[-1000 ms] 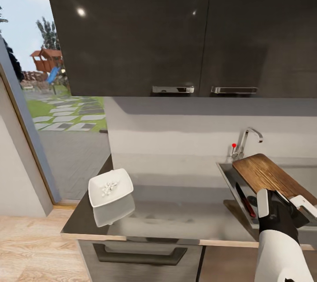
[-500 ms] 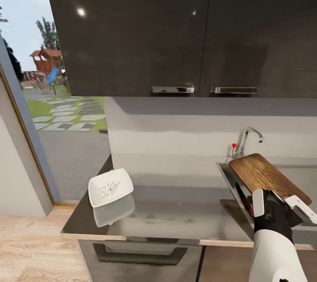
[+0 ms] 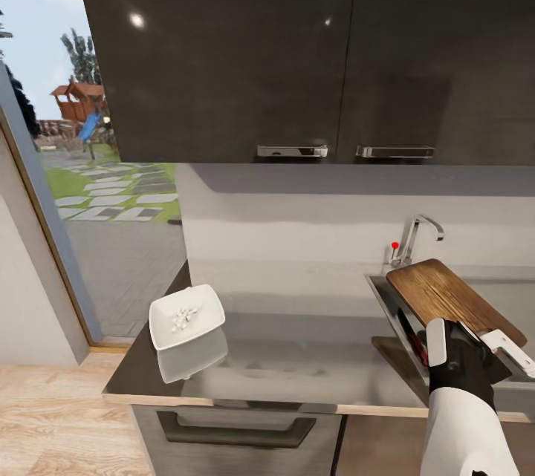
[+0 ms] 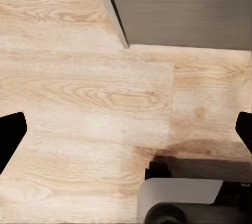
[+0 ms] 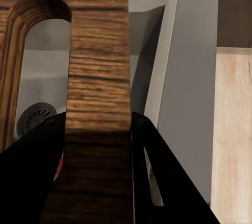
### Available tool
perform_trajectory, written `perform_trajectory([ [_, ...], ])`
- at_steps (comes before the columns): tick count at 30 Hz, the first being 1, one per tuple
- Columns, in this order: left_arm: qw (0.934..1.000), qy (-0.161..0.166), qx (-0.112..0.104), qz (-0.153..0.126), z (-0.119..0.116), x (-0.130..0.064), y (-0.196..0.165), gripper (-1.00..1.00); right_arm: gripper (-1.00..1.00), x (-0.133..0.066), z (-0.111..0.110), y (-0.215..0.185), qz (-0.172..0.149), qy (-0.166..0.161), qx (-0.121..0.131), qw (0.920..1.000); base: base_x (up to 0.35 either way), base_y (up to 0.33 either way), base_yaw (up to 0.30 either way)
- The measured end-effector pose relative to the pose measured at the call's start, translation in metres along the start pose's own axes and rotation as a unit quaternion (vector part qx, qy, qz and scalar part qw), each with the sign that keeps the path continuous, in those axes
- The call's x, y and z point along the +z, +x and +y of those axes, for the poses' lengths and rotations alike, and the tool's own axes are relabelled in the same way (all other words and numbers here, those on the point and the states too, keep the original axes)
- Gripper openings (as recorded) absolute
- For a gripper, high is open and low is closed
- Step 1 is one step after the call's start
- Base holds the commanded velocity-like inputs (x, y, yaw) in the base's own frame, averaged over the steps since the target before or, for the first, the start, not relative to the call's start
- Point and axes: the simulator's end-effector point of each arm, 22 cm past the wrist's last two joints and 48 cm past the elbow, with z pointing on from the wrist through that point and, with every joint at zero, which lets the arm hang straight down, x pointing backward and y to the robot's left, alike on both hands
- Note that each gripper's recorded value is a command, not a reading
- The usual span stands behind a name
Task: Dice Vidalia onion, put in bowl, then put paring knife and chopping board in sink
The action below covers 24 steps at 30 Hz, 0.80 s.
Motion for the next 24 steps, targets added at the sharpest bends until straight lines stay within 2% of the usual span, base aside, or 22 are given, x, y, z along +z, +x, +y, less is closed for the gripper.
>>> perform_trajectory([
  [1,1.0000,0.000,0.001,0.006,0.000,0.000,0.006,1.00,-1.00,0.000,0.000,0.000,0.000,0.000,0.000,1.0000,0.000,0.000,0.000],
  [2,0.9971,0.000,0.006,0.076,0.001,-0.006,0.055,1.00,-1.00,0.000,0.000,0.000,-0.001,0.000,-0.001,1.0000,0.000,0.000,0.000],
  [8,0.9917,0.000,0.013,0.128,0.003,-0.024,0.134,1.00,-1.00,0.000,0.000,0.000,0.000,0.000,0.000,1.0000,0.000,0.000,0.000],
  [15,0.9877,0.000,0.017,0.156,0.005,-0.037,0.177,1.00,-1.00,0.000,0.000,0.000,0.000,0.000,0.000,1.0000,0.000,0.000,0.000],
  [24,0.9870,-0.001,0.017,0.160,0.006,-0.040,0.185,1.00,-1.00,0.000,-0.002,0.001,0.001,0.003,-0.002,1.0000,0.000,0.000,0.000],
])
